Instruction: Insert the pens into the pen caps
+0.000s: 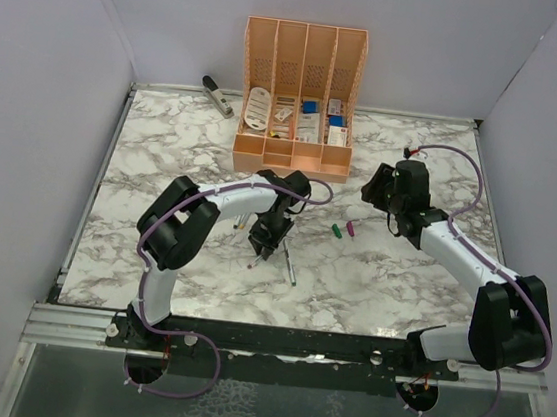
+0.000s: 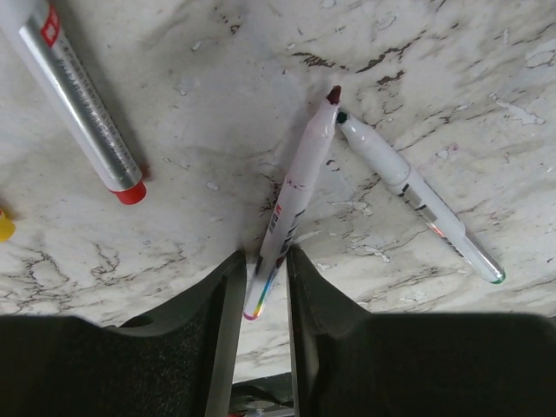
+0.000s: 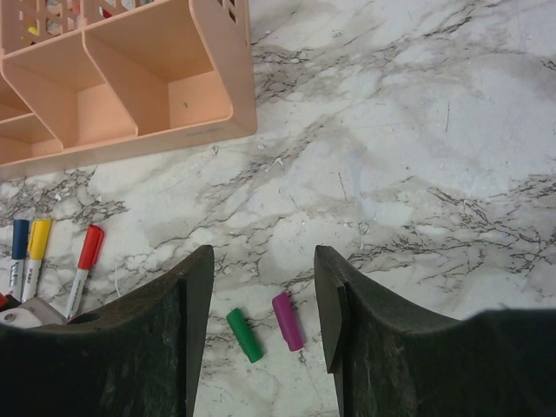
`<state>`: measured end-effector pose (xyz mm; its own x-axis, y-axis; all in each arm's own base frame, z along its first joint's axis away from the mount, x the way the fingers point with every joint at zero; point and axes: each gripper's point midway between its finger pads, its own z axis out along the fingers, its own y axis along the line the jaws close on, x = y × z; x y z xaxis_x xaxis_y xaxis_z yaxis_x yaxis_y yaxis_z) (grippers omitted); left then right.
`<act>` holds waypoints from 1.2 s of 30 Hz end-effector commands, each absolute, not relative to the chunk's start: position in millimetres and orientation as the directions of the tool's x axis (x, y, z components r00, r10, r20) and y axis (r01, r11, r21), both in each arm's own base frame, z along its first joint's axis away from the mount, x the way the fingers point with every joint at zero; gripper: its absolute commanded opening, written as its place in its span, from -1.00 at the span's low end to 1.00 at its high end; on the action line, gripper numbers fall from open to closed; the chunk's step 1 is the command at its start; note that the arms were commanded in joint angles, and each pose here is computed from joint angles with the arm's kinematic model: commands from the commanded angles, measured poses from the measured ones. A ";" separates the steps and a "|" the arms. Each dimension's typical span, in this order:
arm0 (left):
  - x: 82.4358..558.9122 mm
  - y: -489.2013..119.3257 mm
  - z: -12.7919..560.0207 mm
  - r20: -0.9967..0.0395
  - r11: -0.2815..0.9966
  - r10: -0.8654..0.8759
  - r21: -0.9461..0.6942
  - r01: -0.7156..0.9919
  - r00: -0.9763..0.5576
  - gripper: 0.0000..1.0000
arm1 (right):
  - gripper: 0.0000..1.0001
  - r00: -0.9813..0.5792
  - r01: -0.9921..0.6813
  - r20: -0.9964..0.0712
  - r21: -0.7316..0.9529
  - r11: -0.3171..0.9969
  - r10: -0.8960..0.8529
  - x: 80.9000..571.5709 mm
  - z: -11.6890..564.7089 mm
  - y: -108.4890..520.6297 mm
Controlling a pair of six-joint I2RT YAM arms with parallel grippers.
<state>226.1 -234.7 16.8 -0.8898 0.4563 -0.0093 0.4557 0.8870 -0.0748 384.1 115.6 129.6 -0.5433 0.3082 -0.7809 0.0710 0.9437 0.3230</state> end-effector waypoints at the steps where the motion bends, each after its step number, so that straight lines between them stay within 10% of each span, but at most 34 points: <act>1: 228.4 -206.2 -9.2 0.051 0.875 0.477 0.061 0.480 -0.877 -0.42 | 0.01 -0.503 0.060 -0.800 0.345 0.937 0.327 393.7 144.3 118.4; 17: 249.8 -233.6 -14.6 -0.061 0.863 0.503 -0.009 0.505 -0.862 -0.42 | 0.01 -0.516 0.050 -0.788 0.363 0.930 0.335 396.7 142.8 124.5; 26: 258.4 -242.3 -23.4 -0.093 0.863 0.499 -0.039 0.504 -0.862 -1.00 | 0.01 -0.527 0.056 -0.780 0.364 0.930 0.338 395.5 137.8 124.7; 36: 262.3 -237.1 -14.2 -0.133 0.860 0.497 -0.057 0.507 -0.858 -1.00 | -0.06 -0.637 0.077 -0.733 0.249 0.965 0.240 385.0 102.4 114.9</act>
